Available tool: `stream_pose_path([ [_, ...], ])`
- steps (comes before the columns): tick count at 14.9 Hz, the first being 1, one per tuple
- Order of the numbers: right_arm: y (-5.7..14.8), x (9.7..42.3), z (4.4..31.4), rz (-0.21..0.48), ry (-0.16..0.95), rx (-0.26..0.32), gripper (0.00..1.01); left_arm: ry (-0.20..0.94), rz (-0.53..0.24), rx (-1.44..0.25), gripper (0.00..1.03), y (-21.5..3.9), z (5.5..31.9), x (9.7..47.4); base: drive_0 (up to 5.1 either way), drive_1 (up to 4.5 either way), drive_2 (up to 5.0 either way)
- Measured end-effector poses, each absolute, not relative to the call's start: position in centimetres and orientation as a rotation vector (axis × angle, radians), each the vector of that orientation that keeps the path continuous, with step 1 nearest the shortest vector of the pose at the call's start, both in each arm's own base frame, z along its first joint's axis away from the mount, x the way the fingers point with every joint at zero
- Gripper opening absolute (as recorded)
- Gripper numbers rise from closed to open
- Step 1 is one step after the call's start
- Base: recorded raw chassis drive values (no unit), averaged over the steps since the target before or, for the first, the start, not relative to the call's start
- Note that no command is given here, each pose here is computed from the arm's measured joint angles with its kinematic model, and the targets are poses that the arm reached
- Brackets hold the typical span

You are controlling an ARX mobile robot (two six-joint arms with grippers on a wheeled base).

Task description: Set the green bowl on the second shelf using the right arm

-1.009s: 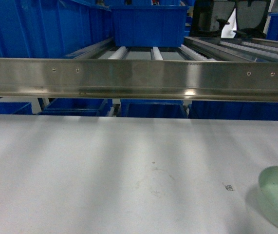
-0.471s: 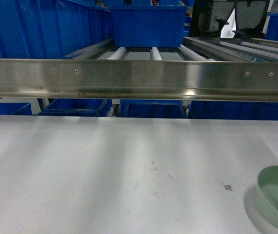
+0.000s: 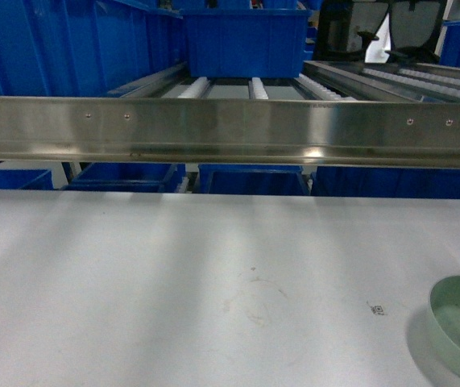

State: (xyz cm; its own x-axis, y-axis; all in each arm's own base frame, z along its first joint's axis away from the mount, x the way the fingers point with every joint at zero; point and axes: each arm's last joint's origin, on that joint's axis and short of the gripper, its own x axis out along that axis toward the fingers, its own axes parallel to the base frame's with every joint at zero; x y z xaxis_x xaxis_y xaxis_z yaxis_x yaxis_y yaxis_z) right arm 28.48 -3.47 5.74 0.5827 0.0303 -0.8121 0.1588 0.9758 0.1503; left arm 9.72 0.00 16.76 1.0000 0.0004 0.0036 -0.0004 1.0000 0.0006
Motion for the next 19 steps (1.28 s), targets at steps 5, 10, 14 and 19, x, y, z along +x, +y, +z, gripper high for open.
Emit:
stream_pose_path([
  [5,-3.6,27.9,5.1,-0.086,0.946,0.206,0.46,-0.003,0.0,0.001,0.98,0.0,16.8,9.7,0.0,0.0,0.0],
  [10,-1.6,26.6,8.3,-0.017,0.726,0.024,0.02,-0.003,0.0,0.001,0.98,0.0,16.8,9.7,0.0,0.0,0.0],
  [14,0.2,24.3,17.0,-0.001,0.414,-0.161,0.02,-0.003,0.001,0.001,0.98,0.0,16.8,9.7,0.0,0.0,0.0],
  [19,0.8,21.0,21.2,-0.002,0.289,-0.112,0.02,-0.003,0.001,0.001,0.98,0.0,16.8,9.7,0.0,0.0,0.0],
])
